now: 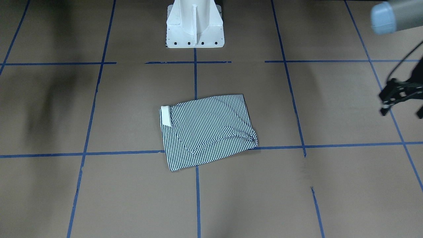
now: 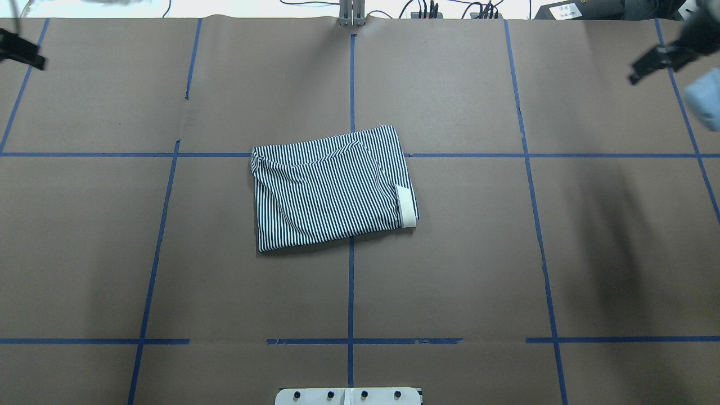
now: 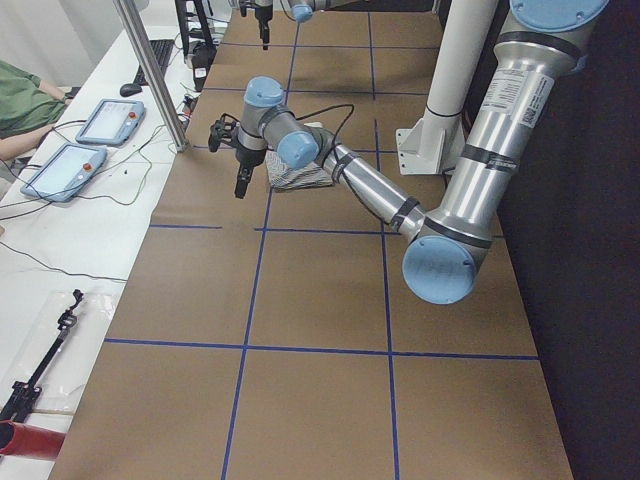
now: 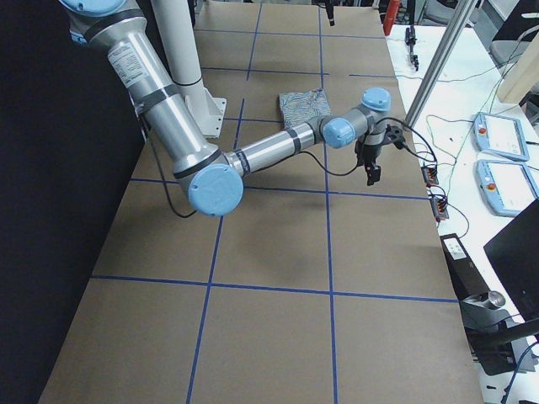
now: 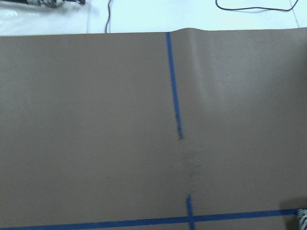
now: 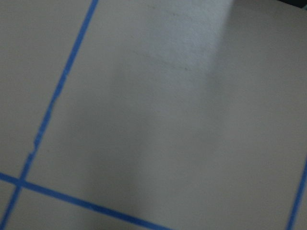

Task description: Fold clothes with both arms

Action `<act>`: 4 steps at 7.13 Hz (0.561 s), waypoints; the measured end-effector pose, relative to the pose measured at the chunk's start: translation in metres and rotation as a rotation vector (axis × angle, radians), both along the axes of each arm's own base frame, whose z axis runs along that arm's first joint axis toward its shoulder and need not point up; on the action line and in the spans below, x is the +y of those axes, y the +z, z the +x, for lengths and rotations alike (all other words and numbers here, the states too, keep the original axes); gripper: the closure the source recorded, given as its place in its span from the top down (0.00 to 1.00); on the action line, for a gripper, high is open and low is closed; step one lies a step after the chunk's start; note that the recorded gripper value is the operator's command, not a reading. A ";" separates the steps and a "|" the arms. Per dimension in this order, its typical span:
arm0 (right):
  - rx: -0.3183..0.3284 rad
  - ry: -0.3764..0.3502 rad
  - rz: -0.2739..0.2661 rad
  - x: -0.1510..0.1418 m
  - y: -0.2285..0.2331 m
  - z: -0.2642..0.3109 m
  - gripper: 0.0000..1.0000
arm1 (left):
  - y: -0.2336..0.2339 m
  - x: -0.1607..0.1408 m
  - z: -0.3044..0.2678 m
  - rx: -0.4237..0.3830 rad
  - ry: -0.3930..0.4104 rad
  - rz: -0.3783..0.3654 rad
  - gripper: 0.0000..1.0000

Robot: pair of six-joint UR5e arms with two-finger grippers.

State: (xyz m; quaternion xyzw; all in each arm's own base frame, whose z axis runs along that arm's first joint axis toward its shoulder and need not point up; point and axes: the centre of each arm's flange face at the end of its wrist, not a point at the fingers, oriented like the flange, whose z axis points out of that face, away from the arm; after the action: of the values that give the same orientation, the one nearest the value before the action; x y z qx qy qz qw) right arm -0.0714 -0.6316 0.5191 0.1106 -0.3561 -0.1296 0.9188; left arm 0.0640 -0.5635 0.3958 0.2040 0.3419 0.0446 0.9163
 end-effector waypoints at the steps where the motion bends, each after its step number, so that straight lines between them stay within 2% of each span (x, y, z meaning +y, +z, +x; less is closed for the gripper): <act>1: 0.014 -0.021 0.001 0.030 0.049 0.047 1.00 | 0.027 0.012 -0.037 -0.045 0.060 0.035 1.00; 2: 0.028 -0.022 -0.012 0.064 0.087 0.081 1.00 | 0.055 0.029 -0.059 -0.054 0.104 0.038 1.00; 3: 0.034 -0.019 -0.031 0.095 0.113 0.097 1.00 | 0.084 0.043 -0.066 -0.051 0.130 0.010 1.00; 4: 0.036 -0.019 -0.042 0.114 0.127 0.102 1.00 | 0.114 0.046 -0.067 -0.060 0.140 -0.033 1.00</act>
State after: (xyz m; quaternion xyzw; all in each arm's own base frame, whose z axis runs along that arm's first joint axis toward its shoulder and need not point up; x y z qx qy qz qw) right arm 0.0310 -0.5179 0.6460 0.0856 -0.3429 -0.1328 0.9260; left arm -0.0026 -0.5176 0.5099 0.1629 0.3286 0.1089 0.9239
